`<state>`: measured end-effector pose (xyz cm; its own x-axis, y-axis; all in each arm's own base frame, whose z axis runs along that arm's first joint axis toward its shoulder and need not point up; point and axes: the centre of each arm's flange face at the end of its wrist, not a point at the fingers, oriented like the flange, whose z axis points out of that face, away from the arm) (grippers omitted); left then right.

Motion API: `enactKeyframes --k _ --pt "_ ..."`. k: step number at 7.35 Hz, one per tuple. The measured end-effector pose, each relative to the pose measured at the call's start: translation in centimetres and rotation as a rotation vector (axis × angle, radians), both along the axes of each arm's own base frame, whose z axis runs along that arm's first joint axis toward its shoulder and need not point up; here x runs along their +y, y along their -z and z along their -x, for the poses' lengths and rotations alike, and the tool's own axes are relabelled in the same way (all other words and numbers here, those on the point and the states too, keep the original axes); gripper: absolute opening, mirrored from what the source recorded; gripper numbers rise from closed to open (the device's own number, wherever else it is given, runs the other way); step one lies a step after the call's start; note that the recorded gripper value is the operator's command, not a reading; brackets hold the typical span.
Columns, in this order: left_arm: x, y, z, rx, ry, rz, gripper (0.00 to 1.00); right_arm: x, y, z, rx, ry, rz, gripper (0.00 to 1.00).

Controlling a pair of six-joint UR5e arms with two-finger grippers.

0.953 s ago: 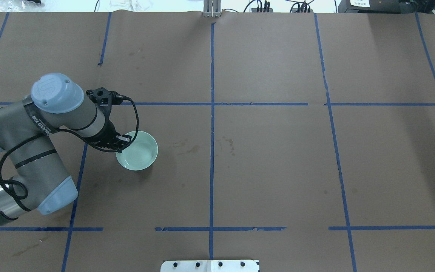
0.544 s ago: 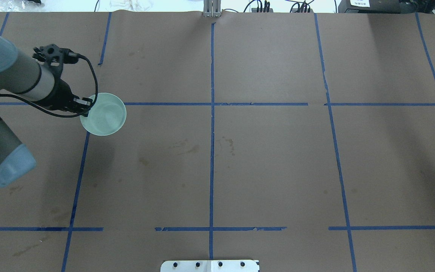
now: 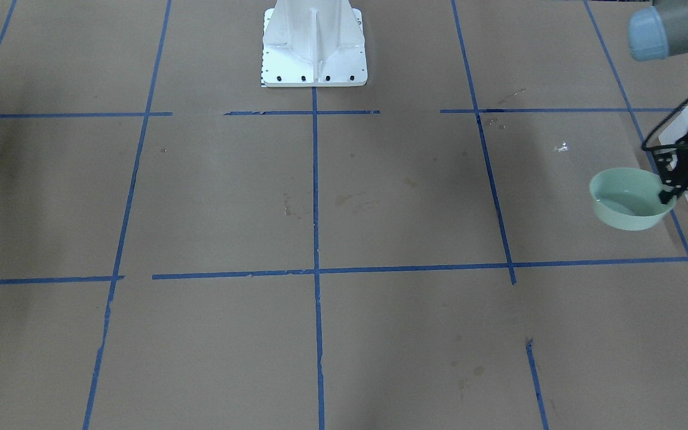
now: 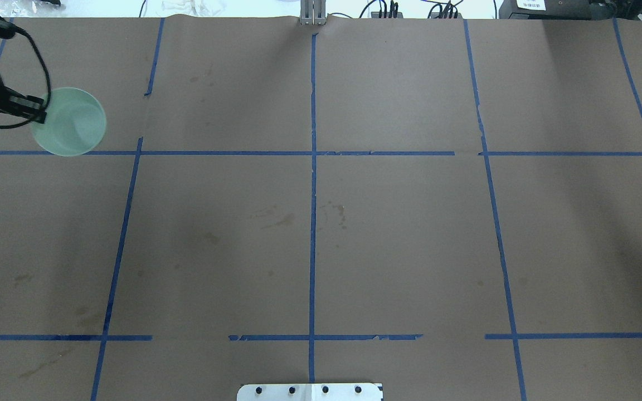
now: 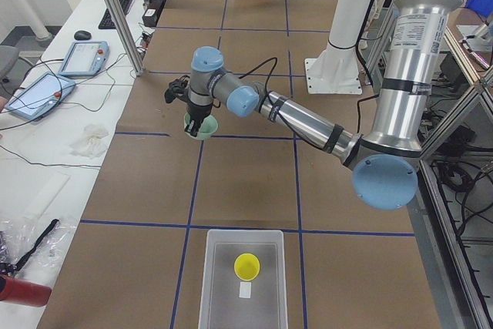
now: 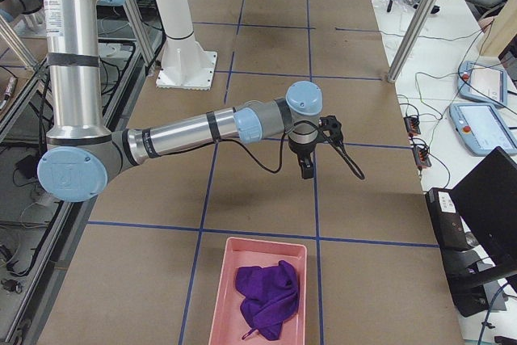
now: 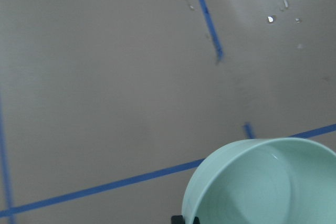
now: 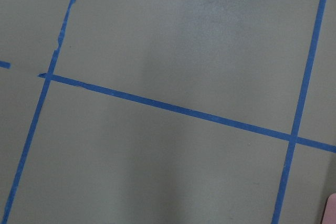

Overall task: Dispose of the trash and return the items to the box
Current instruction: 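Lift the green bowl and carry it toward the clear bin, then lower the green bowl into the clear bin and release it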

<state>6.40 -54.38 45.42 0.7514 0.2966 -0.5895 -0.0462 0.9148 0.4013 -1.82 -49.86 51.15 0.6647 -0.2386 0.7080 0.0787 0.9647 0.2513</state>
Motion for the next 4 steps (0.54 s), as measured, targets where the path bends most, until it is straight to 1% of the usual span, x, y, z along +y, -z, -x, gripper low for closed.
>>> enactKeyframes --k 1,2,3,4 --pt "-0.4 -4.1 4.7 -0.035 -0.019 -0.002 0.00 0.0 0.0 0.0 0.002 0.000 0.000 1.00" --pt "-0.3 -8.4 8.8 -0.054 -0.009 0.033 0.00 0.1 -0.1 0.0 0.002 -0.001 0.001 1.00" --pt "0.4 -13.4 13.2 -0.044 0.034 0.110 0.00 0.1 -0.2 0.0 0.003 0.000 0.003 1.00" --pt "1.8 -17.4 16.7 -0.018 0.086 0.187 0.00 0.2 -0.2 0.0 0.003 0.000 0.003 1.00"
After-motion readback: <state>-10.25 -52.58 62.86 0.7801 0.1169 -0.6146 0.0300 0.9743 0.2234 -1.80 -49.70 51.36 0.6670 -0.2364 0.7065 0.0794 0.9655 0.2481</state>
